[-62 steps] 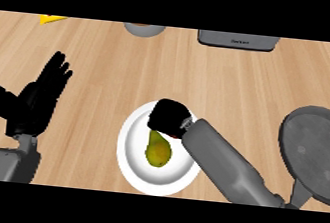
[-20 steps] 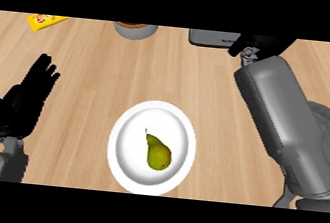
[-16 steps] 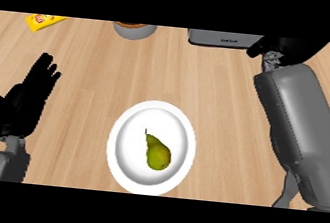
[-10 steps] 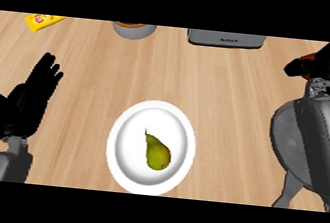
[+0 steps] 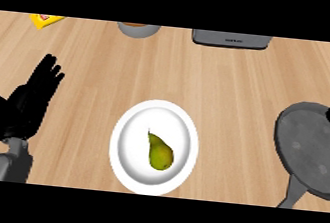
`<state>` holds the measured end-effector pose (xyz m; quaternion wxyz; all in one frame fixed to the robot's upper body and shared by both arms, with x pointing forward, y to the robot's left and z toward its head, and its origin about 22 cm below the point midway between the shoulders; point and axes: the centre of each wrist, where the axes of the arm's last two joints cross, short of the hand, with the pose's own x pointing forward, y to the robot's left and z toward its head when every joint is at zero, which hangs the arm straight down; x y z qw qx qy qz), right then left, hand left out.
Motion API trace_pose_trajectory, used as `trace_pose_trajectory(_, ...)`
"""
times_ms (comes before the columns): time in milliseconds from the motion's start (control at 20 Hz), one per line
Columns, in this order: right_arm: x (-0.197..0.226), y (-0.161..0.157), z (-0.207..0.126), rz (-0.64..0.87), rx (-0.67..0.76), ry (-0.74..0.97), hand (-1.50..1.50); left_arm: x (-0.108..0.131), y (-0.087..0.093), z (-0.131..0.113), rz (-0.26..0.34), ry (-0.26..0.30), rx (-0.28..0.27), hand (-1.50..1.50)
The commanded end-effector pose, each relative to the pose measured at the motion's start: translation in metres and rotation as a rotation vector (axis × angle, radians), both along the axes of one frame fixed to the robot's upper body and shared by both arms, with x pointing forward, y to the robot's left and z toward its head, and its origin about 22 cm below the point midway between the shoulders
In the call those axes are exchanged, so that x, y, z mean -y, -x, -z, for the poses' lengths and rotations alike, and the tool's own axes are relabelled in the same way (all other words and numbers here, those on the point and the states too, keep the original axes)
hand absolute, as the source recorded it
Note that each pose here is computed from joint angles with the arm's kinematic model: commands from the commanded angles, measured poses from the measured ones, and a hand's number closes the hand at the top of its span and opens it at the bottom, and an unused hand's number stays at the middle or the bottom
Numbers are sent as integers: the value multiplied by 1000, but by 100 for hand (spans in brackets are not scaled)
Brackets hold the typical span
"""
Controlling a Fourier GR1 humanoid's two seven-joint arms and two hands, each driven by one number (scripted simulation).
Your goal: Pick the bell pepper from the plate and place it in the pan
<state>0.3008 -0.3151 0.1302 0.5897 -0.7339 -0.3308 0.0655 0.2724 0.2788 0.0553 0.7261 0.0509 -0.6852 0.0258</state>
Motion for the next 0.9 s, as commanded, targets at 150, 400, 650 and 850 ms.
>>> trace_pose_trajectory(150, 59, 10, 55, -47, 14, -72, 150, 14, -12, -6, 5, 8, 9, 0)
trace_pose_trajectory(400, 69, 11, 111, 19, -117, -99, 150, 17, -10, -12, 3, 14, 4, 0)
trace_pose_trajectory(650, 95, 14, 116, 153, -4, -355, -150, 8, -7, -8, 6, 3, 5, 0)
trace_pose_trajectory(850, 96, 29, 132, 64, 14, -390, -150, 12, -6, -16, 8, 19, 14, 0)
